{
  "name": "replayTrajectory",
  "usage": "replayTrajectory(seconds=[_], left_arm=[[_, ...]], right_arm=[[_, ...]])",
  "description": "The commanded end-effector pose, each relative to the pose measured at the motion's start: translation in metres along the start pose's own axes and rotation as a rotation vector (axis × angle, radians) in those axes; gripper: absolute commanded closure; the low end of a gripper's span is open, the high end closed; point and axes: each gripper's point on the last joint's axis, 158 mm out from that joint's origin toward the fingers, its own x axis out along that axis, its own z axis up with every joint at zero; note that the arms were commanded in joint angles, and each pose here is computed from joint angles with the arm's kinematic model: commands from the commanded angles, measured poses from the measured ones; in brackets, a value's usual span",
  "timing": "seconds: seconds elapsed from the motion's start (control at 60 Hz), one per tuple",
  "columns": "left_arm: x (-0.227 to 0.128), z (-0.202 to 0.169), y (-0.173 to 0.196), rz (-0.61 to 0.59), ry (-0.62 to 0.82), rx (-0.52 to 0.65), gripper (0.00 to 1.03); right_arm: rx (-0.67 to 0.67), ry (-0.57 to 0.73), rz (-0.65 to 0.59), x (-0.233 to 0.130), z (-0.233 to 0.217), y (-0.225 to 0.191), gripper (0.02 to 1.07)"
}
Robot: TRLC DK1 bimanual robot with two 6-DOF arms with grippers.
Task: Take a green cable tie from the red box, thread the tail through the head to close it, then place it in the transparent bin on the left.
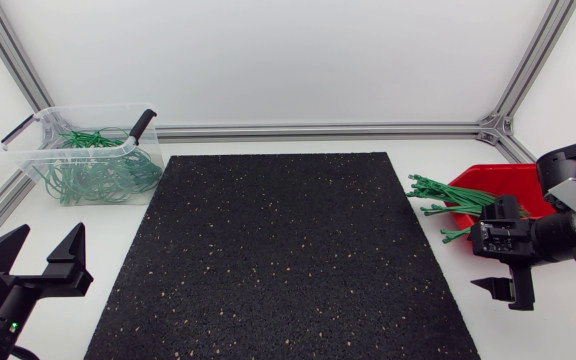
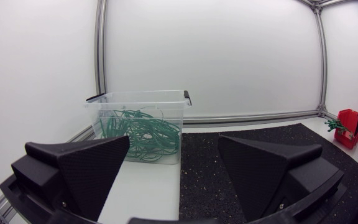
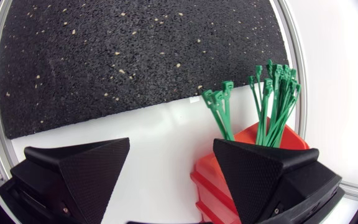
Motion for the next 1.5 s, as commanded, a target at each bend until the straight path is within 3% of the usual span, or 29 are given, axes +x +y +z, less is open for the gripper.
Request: replayTrajectory(seconds=[0.0,1.1,1.317,1.483], left_arm=[[0.002,-0.029,0.001,0.004,0.077,-0.012,0.04],[0.002,-0.029,-0.001,-0.004,0.081,-0.012,0.04],[0.002,-0.03,-0.001,-0.002,0.083,-0.012,0.04],[0.002,-0.031,-0.001,-0.001,0.086,-0.012,0.04]], right_arm=[[-0.031,0.013,0.041,0.004,-0.004,0.016,0.12],[0.013,-0.005,-0.136,0.02,0.007,-0.068,0.11],[0.022,-0.007,-0.141,0.023,0.007,-0.069,0.11],[-0.002,0.02,-0.073,0.035,0.001,-0.042,0.11]])
